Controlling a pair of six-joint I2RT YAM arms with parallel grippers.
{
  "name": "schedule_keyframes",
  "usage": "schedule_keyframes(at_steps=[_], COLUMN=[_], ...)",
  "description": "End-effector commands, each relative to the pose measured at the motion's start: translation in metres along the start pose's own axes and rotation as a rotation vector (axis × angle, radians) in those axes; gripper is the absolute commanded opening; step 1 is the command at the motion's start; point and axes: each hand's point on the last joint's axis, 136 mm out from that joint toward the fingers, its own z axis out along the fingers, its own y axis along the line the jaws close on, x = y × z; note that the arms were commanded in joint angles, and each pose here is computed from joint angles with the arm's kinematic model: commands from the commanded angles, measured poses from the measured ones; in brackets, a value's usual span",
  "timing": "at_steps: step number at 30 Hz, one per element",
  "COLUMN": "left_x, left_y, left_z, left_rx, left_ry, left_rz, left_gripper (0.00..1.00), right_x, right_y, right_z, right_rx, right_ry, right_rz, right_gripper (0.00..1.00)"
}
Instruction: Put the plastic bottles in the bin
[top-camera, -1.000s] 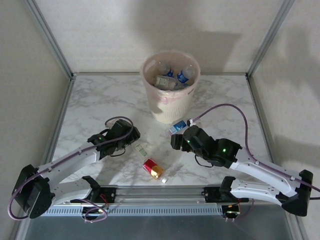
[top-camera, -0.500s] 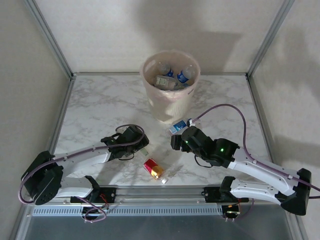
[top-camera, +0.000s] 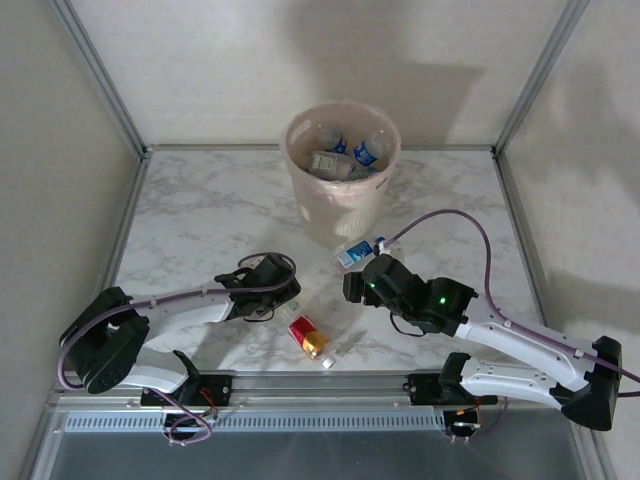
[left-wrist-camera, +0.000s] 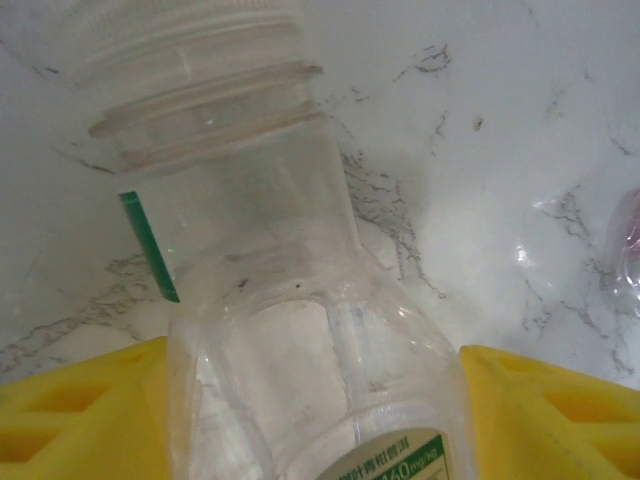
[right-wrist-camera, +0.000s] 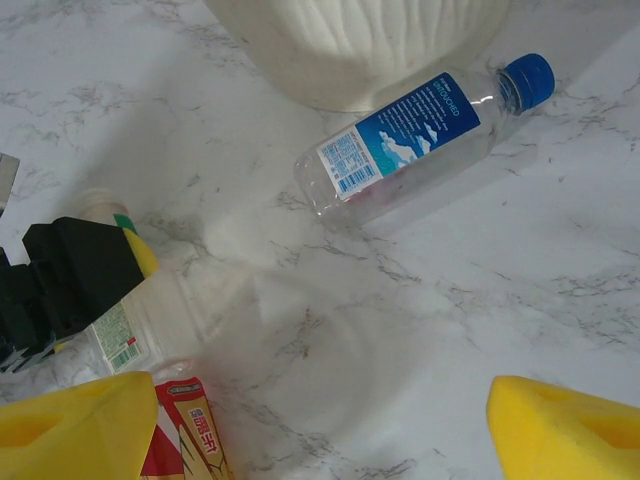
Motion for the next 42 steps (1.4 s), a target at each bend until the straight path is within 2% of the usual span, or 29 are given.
schedule_keyframes(at_steps=[1, 13, 18, 24, 33, 37, 42], left_x=[0.004, -0.017, -0.034, -0.063, -0.110, -0.133, -0.164], left_y=[0.009, -0.012, -0.024, -0.049, -0.120, -0.172, -0.245], left_z=[0.005, -0.014, -0.045, -0.109, -0.215, -0.259, -0.296], left_rx=[-0.026, 0.043, 0.065, 0.180, 0.366, 0.444, 0.532], left_ry=[0.000, -0.075, -0.139, -0.249, -0.399, -0.473, -0.582], left_rz=[-0.031, -0.077, -0.058, -0.054, 0.024, 0.088, 0.163], left_gripper=[0.63, 0.56, 0.55, 0.56, 0.54, 0.55, 0.56], right_x=[0.003, -0.001, -0.005, -0.025, -0.039, -0.041, -0.039], right_y=[-0.009, -0.017, -0.021, -0.021, -0.020, -0.018, -0.018], right_z=[-0.002, -0.009, -0.017, -0.037, -0.047, -0.049, -0.047], right_rx=[0.028, 0.046, 0.044, 0.012, 0.011, -0.002, 0.002], right_ry=[-0.007, -0.036, -0.060, -0.137, -0.165, -0.170, -0.159], right_rz=[0.000, 0.031, 0.053, 0.099, 0.107, 0.112, 0.112], right_gripper=[0.86, 0.83, 0.82, 0.82, 0.82, 0.81, 0.80])
